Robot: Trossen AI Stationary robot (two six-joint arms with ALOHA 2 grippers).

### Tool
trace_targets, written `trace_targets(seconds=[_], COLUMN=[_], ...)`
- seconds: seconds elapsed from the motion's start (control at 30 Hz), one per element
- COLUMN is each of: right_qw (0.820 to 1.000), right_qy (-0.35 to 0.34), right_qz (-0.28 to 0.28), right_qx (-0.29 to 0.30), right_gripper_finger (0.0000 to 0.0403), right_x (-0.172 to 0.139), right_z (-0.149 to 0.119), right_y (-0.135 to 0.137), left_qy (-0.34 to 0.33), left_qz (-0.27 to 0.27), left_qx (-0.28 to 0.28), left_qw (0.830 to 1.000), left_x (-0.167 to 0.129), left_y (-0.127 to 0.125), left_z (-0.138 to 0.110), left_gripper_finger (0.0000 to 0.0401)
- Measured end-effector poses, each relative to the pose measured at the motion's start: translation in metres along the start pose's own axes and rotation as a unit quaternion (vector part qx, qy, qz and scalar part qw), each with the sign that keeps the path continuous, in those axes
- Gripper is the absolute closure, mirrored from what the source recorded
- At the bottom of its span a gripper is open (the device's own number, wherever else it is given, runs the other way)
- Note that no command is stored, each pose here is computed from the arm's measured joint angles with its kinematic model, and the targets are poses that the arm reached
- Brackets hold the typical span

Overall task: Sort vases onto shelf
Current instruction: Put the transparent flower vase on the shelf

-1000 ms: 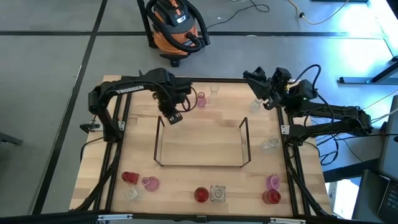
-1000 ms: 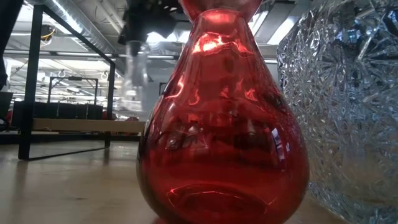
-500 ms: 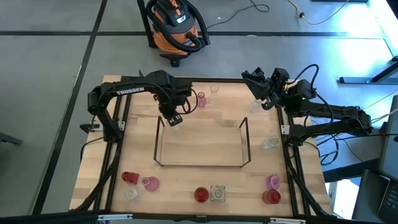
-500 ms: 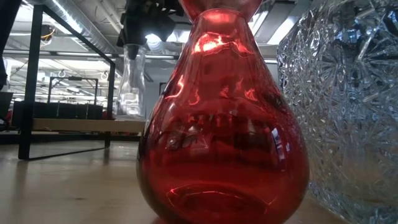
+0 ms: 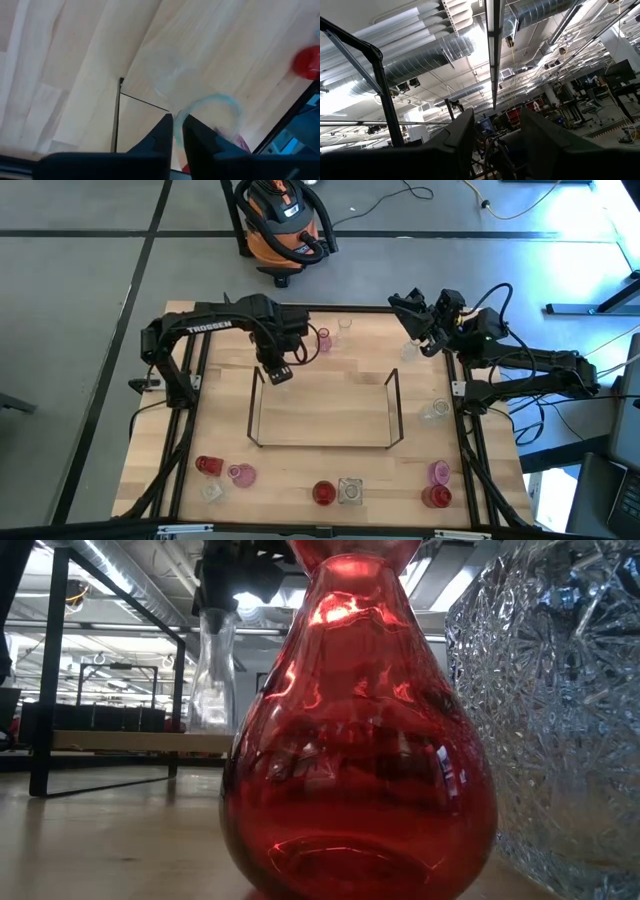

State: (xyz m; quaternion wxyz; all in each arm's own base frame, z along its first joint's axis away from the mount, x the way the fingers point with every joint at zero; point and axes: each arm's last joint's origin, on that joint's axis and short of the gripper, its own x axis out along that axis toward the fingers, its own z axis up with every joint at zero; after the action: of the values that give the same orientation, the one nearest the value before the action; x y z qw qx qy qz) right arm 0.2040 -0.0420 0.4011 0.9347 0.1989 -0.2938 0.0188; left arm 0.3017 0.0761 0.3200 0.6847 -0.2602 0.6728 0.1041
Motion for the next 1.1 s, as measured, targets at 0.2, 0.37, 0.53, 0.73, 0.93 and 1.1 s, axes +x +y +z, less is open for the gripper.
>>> trace_targets(seconds=[0.2, 0.37, 0.53, 0.73, 0.93, 1.1], right_qw=[1.0, 1.0, 1.0, 1.0, 1.0, 1.0], right_qy=[0.0, 0.0, 0.0, 0.0, 0.004, 0.014], right_qz=[0.0, 0.0, 0.0, 0.0, -0.006, -0.02], right_qx=[0.0, 0.0, 0.0, 0.0, 0.001, 0.002], right_gripper_finger=[0.0256, 0.0256, 0.0256, 0.0256, 0.0256, 0.0256], right_x=[0.0, 0.0, 0.0, 0.0, 0.0, 0.0], right_z=[0.0, 0.0, 0.0, 0.0, -0.001, -0.004], right_y=[0.0, 0.0, 0.0, 0.0, -0.001, -0.003], left_qy=[-0.003, 0.001, -0.01, -0.035, -0.077, -0.152], left_qz=[0.013, 0.019, 0.016, 0.01, -0.015, 0.003], left_qx=[-0.004, -0.012, -0.021, -0.046, -0.085, -0.115], left_qw=[1.0, 1.0, 1.0, 0.998, 0.993, 0.982], left_x=[0.0, 0.0, -0.007, -0.023, -0.054, -0.08], left_y=[0.0, 0.0, 0.001, 0.003, -0.001, -0.003], left_z=[0.0, -0.001, -0.006, -0.019, -0.057, -0.094], left_gripper_finger=[0.0312, 0.0294, 0.029, 0.029, 0.029, 0.029])
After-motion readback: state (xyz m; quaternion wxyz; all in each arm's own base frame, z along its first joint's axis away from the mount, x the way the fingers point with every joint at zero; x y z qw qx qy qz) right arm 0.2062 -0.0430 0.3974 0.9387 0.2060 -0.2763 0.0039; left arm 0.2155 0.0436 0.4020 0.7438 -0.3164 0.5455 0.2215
